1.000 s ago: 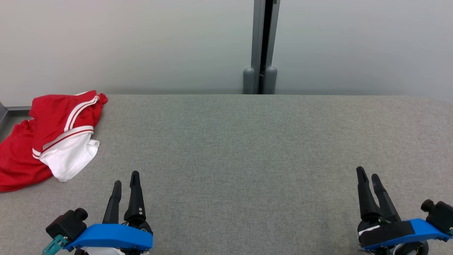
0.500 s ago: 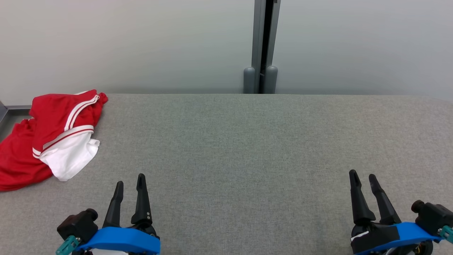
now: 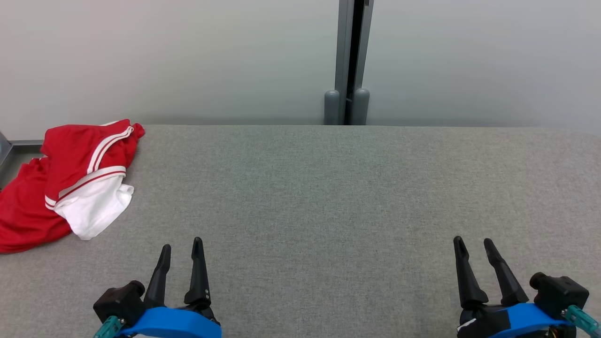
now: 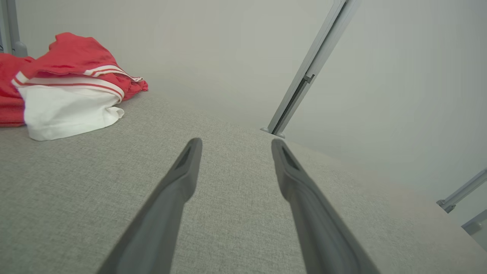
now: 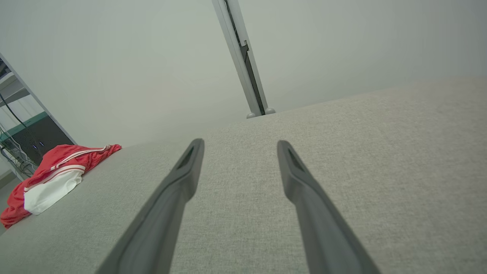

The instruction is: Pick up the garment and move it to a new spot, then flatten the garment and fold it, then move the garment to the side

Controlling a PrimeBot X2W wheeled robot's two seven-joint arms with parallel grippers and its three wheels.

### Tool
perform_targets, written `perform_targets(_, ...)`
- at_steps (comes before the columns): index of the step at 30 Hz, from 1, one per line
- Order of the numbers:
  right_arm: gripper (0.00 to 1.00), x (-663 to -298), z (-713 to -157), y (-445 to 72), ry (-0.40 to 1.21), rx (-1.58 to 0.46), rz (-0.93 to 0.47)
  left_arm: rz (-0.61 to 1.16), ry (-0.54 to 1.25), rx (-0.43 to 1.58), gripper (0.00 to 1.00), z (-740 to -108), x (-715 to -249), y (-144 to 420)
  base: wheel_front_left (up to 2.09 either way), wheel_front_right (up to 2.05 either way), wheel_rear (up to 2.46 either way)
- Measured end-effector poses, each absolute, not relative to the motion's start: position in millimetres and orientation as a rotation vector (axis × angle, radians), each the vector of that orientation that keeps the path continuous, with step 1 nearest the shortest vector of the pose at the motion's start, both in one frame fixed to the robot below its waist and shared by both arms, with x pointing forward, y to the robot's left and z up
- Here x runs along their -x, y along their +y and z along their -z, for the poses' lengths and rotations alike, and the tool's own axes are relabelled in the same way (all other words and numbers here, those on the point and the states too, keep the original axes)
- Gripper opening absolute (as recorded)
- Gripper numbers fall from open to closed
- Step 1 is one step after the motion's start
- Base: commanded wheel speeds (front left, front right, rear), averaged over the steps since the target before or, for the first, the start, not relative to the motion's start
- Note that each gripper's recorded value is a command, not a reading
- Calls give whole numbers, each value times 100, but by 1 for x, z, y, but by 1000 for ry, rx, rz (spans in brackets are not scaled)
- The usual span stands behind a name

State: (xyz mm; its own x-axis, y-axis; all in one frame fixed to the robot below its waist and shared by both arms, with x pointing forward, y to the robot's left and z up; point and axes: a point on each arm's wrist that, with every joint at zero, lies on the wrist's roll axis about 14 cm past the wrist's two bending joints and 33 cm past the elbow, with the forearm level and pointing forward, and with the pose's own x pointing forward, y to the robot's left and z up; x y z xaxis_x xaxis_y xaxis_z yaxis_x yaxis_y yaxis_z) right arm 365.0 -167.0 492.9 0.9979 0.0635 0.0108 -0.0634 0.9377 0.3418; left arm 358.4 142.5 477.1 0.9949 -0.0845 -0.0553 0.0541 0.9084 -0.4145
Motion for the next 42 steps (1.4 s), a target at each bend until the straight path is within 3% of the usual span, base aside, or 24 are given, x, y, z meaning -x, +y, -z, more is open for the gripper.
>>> perform_targets(42,100,-363,-488,-160,-23,-54,-122,135,60,192,100,-466,-351,130,0,0,0)
